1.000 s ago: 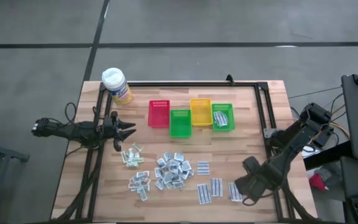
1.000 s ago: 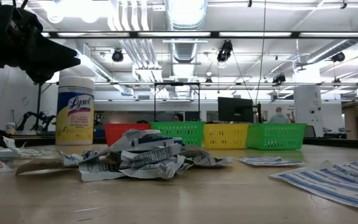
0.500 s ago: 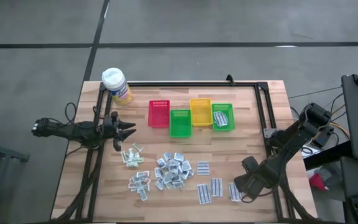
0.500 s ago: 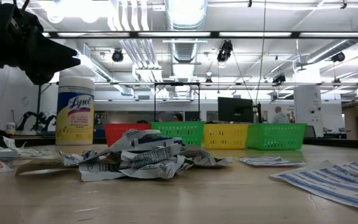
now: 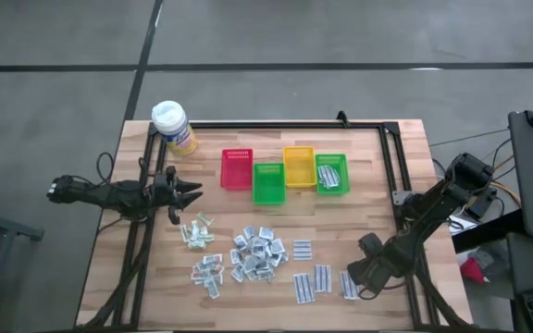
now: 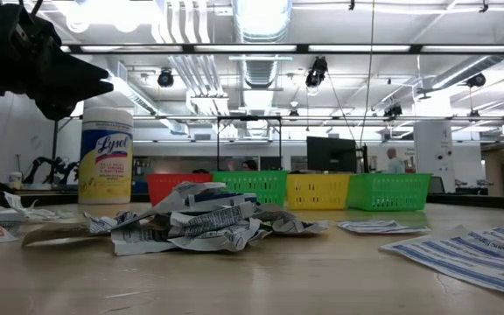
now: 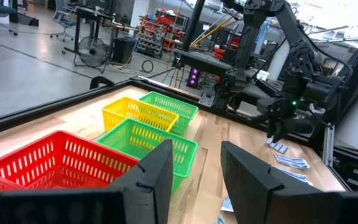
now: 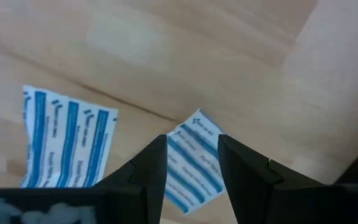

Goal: Pick & Place First Aid Supplies
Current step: Put the blue bandage into the right green basket

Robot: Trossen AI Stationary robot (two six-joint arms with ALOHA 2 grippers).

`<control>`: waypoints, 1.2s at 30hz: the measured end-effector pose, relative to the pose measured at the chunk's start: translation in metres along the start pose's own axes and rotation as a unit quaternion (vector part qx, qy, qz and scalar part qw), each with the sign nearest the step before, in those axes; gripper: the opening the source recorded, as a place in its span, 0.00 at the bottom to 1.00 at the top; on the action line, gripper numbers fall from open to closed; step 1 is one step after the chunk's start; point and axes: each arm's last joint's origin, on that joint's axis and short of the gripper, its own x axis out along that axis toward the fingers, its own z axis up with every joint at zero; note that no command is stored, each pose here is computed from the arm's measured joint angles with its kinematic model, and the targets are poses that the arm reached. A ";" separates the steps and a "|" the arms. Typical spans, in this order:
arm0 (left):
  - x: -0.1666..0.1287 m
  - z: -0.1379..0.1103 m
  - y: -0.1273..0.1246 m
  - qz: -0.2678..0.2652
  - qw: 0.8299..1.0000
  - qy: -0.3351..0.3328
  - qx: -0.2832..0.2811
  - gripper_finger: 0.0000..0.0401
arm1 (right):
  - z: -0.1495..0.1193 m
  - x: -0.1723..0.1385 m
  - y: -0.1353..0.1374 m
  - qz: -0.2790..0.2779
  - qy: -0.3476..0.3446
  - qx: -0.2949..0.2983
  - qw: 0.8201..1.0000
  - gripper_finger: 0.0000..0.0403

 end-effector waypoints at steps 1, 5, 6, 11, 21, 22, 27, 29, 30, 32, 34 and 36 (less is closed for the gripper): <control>0.000 0.000 0.000 0.000 1.000 0.000 0.000 0.33 | 0.000 0.001 -0.001 -0.002 -0.001 0.000 1.000 0.35; 0.000 0.000 0.000 0.000 1.000 0.000 0.001 0.33 | 0.001 0.002 -0.001 -0.003 -0.003 0.000 1.000 0.34; 0.000 0.000 0.000 0.000 1.000 0.000 0.001 0.33 | 0.001 0.002 -0.001 -0.003 -0.003 0.000 1.000 0.34; 0.000 0.000 0.000 0.000 1.000 0.000 0.001 0.33 | 0.003 0.005 -0.003 -0.006 -0.010 0.003 1.000 0.34; 0.000 0.000 0.000 0.000 1.000 0.000 0.001 0.33 | 0.008 0.021 -0.011 0.005 -0.001 0.013 1.000 0.33; 0.000 0.000 0.000 0.000 1.000 0.001 0.002 0.33 | 0.008 0.022 -0.011 0.006 -0.001 0.013 1.000 0.33; 0.000 0.000 0.000 0.000 1.000 0.001 0.002 0.33 | 0.009 0.023 -0.012 0.004 -0.002 0.013 1.000 0.31; 0.000 -0.001 0.000 0.000 1.000 0.001 0.002 0.33 | 0.009 0.023 -0.012 0.003 -0.002 0.013 1.000 0.29; 0.000 -0.001 0.000 0.000 1.000 0.001 0.002 0.33 | 0.009 0.023 -0.013 0.003 -0.002 0.013 1.000 0.28; 0.000 -0.001 0.000 0.000 1.000 0.001 0.002 0.33 | 0.009 0.023 -0.013 0.003 -0.002 0.012 1.000 0.27; 0.000 -0.001 0.000 0.000 1.000 0.001 0.002 0.33 | 0.009 0.023 -0.013 0.002 -0.002 0.011 1.000 0.25; 0.000 -0.001 0.000 0.001 1.000 0.002 0.003 0.33 | 0.009 0.024 -0.013 0.002 -0.003 0.011 1.000 0.23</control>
